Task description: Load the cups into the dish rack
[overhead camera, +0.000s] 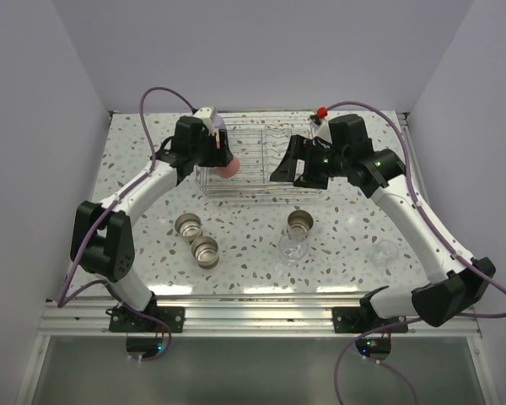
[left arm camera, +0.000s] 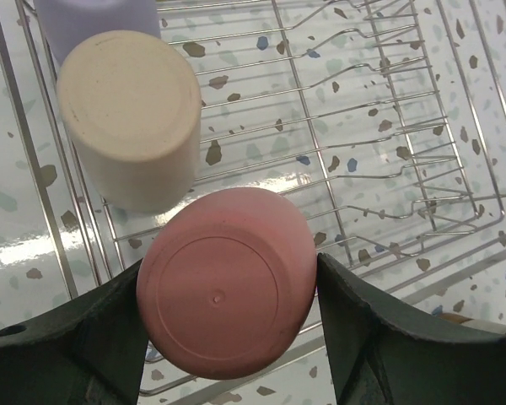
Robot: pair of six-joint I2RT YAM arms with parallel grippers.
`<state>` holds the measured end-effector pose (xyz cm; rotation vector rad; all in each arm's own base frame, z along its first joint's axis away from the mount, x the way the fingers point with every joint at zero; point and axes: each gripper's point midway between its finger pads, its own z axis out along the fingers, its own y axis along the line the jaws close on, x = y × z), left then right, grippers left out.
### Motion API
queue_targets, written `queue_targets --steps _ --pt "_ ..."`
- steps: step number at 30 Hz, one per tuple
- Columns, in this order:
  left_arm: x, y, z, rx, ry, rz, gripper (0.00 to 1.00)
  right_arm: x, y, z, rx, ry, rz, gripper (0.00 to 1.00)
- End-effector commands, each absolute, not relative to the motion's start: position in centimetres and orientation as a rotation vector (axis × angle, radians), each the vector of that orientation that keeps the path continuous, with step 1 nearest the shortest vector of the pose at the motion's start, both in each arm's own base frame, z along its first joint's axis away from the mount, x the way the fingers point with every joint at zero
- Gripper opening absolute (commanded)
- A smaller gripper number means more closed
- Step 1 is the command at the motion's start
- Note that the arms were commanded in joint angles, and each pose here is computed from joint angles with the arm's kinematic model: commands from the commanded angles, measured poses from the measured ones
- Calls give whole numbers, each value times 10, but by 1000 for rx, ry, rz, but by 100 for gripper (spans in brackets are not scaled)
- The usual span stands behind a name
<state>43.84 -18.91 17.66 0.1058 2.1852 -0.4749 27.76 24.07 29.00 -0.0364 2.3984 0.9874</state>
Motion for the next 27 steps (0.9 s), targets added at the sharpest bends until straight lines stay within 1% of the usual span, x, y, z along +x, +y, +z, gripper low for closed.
queue_targets --steps 1,10,18,26,27 --pt "454 -188 191 141 2123 -368 0 271 232 303 -65 2364 950 87" --pt "451 -180 155 173 2173 -174 0 272 232 301 -59 2370 944 87" --pt "451 -168 125 153 2203 -90 0 273 230 297 -45 2381 924 87" --pt "457 -170 110 156 2225 -76 0 275 228 295 -28 2392 903 87" --pt "457 -169 109 154 2230 -67 1 275 227 295 -26 2391 900 87"
